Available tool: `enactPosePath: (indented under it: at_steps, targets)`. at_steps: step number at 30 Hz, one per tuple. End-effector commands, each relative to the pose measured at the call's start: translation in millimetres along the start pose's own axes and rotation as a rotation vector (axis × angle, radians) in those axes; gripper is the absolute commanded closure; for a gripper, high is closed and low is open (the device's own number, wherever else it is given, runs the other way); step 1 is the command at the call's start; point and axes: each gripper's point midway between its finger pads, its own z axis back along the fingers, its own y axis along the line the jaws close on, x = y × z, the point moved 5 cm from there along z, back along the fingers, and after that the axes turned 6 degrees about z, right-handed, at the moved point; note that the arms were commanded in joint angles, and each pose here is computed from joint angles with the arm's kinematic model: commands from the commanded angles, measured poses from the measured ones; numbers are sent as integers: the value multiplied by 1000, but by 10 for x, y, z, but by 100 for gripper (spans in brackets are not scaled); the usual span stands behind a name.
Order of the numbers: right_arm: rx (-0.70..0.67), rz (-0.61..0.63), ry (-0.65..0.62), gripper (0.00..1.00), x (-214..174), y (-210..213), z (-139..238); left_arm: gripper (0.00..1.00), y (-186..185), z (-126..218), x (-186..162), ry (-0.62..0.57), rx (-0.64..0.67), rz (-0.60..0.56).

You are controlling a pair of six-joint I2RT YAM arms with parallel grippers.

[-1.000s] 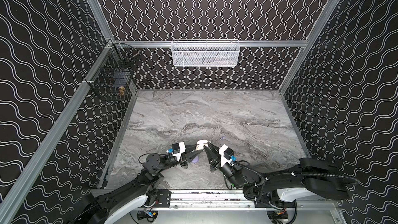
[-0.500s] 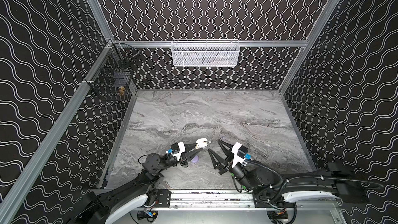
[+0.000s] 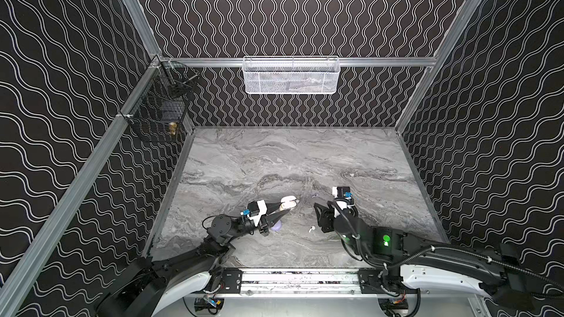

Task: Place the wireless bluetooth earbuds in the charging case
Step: 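Move the right gripper back over the loose earbuds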

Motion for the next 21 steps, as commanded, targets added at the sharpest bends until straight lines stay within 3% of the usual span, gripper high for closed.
enactPosePath:
  at_steps: [1,3,5,7,10,21]
  targets:
    - [-29,-29,200,46,-431,-144,-103,100,-3,2,75,-19,4,-44]
    - [-47,-20,240,51,-547,-167,-165,100,2,13,85,-19,14,-51]
    - [-65,-7,284,68,-629,-166,-212,100,4,18,89,-19,18,-52]
    - [-75,9,322,78,-688,-141,-259,100,2,14,95,-22,16,-50]
    - [-67,22,363,88,-768,-84,-338,100,-5,16,104,-31,11,-48]
    - [-130,38,437,97,-928,-98,-609,100,-1,14,106,-25,13,-52]
